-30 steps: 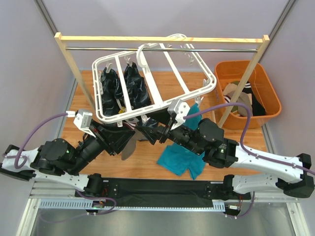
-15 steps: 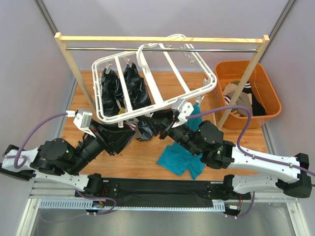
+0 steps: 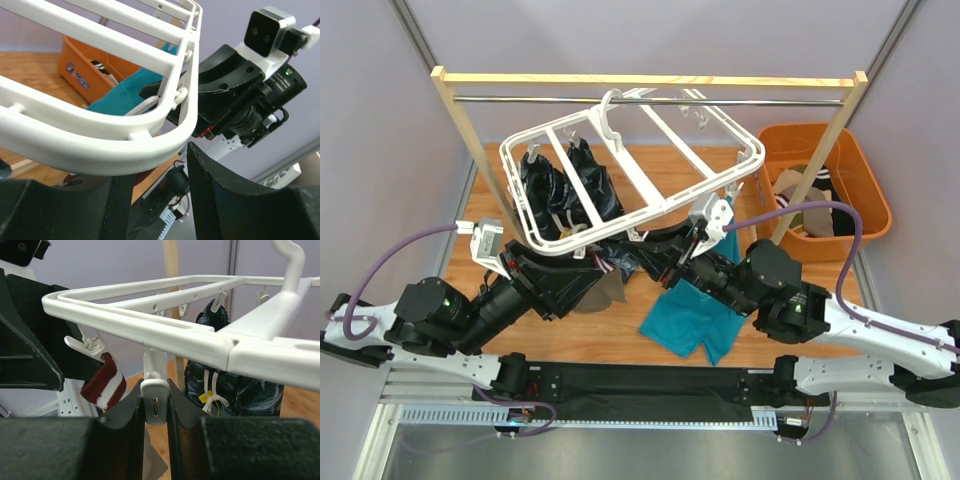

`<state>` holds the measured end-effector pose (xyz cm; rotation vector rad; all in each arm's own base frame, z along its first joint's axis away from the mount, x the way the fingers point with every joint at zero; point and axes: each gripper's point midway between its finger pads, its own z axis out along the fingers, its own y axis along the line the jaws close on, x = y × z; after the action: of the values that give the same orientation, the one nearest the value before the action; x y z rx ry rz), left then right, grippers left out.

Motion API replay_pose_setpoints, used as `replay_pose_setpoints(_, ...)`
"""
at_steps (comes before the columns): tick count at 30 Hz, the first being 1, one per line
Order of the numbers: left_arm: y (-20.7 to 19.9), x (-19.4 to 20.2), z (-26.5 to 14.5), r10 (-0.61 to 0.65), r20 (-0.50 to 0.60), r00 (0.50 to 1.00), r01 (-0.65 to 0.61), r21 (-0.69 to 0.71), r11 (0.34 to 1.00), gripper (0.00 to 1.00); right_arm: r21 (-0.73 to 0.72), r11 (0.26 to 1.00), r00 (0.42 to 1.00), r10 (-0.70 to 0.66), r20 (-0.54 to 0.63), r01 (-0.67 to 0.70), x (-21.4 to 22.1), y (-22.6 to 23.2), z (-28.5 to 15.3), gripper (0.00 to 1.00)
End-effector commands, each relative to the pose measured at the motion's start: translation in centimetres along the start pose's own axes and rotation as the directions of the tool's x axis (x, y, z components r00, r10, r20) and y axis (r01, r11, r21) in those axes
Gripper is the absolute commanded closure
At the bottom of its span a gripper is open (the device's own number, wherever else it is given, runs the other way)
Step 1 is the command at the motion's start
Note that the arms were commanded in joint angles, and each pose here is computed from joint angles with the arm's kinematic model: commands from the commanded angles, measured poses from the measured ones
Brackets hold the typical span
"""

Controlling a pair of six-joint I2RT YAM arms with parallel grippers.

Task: Clip the socks to the hanger
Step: Open the clamp at the hanger.

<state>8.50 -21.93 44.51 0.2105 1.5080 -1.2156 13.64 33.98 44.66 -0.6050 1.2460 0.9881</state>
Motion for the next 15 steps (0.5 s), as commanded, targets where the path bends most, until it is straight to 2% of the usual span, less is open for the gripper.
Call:
replay_pose_setpoints(1, -3.5, -1.6, 0.4, -0.092, 0.013, 0.996, 0.090, 0.114, 0.989, 0.48, -0.025, 0.998, 0.992, 0.061, -0.110, -0.064, -0.8, 0.9, -0.7, 1.00)
replay_pose_setpoints(2, -4.0, -1.2, 0.7, -0.094, 0.002, 0.996, 0.093, 0.124, 0.988, 0.48, -0.025, 0.997, 0.988, 0.062, -0.138, -0.066, -0.7, 1.1, -0.7, 1.00)
replay_pose_setpoints(3, -4.4, -1.3, 0.8, -0.122, 0.003, 0.993, 0.120, 0.133, 0.984, 0.48, -0.012, 0.998, 0.975, 0.052, -0.214, -0.056, 0.6, 0.8, -1.2, 1.00)
replay_pose_setpoints(5, -5.0, -1.0, 1.2, -0.147, -0.008, 0.989, 0.147, 0.137, 0.980, 0.47, -0.016, 0.997, 0.965, 0.071, -0.251, -0.077, 0.0, 1.3, -1.1, 1.00)
replay_pose_setpoints(8, -5.0, -0.8, 1.6, -0.192, -0.004, 0.981, 0.192, 0.112, 0.975, 0.46, 0.004, 0.997, 0.915, 0.071, -0.397, -0.076, 1.7, 1.3, -2.3, 1.00)
replay_pose_setpoints(11, -5.0, -1.0, 1.7, -0.217, 0.012, 0.976, 0.214, 0.114, 0.970, 0.45, 0.016, 0.997, 0.874, 0.073, -0.481, -0.075, 2.4, 1.4, -2.9, 1.00)
replay_pose_setpoints(15, -6.6, -2.2, 1.6, -0.267, 0.053, 0.962, 0.251, 0.207, 0.945, 0.44, 0.026, 0.998, 0.822, 0.065, -0.565, -0.060, 3.1, 1.3, -3.8, 1.00)
